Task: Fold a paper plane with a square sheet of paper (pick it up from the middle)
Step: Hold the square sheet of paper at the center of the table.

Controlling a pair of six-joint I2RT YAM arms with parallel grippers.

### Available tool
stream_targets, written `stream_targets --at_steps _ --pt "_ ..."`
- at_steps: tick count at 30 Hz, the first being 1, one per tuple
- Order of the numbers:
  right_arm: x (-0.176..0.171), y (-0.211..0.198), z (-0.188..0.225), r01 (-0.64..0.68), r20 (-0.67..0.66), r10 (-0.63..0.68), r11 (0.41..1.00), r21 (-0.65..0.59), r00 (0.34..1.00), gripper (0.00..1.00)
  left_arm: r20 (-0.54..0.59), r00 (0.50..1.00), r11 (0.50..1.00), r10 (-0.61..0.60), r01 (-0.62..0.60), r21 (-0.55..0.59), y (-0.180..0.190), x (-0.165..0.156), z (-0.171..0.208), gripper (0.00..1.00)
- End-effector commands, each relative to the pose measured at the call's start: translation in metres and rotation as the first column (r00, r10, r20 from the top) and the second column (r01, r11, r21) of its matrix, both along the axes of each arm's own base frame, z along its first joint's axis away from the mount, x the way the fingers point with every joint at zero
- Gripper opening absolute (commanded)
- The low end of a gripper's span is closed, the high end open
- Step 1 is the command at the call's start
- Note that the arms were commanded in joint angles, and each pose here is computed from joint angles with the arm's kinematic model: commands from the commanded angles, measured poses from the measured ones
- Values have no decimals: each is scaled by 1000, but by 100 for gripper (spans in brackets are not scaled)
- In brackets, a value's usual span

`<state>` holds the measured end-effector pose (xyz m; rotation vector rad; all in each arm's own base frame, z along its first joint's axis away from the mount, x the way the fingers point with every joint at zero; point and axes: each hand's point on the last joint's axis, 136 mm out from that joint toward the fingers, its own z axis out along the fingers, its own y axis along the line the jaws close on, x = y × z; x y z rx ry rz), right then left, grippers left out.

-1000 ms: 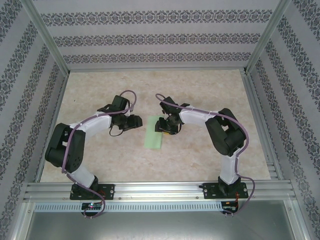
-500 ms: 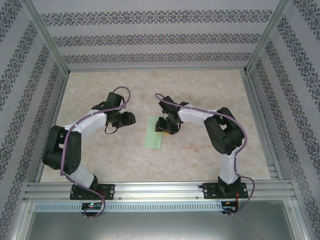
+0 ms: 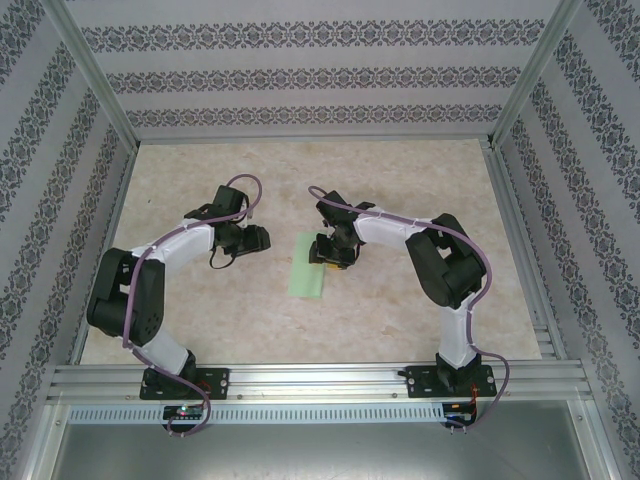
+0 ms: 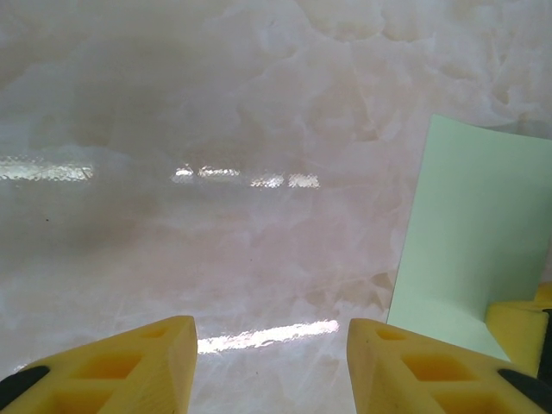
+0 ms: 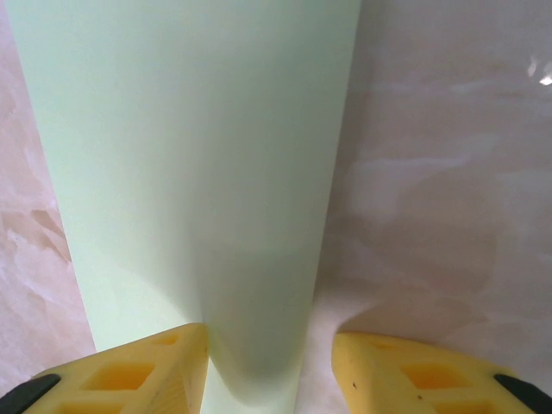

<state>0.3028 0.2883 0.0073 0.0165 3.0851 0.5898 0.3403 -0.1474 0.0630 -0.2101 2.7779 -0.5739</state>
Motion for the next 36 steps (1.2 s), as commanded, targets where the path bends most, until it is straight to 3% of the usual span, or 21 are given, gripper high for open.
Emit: stream_targets --at_steps 1,13,20,27,36 --pt "-41 -37 -76 -42 -154 11 978 -203 988 47 20 999 999 -28 29 -21 -4 8 3 49" --pt "-43 -39 -82 -42 -166 6 976 -215 986 47 7 997 987 -78 78 -137 -26 8 1 42" --pt "-47 -42 -87 -49 -177 8 972 -229 984 47 -10 984 955 -176 168 -244 -62 -7 0 38" --pt "-49 -45 -91 -64 -181 19 968 -245 983 47 -45 959 913 -280 251 -322 -107 -28 -13 24" --pt "-50 -44 -91 -72 -176 28 967 -246 984 47 -90 952 907 -293 247 -341 -114 -32 -24 15"
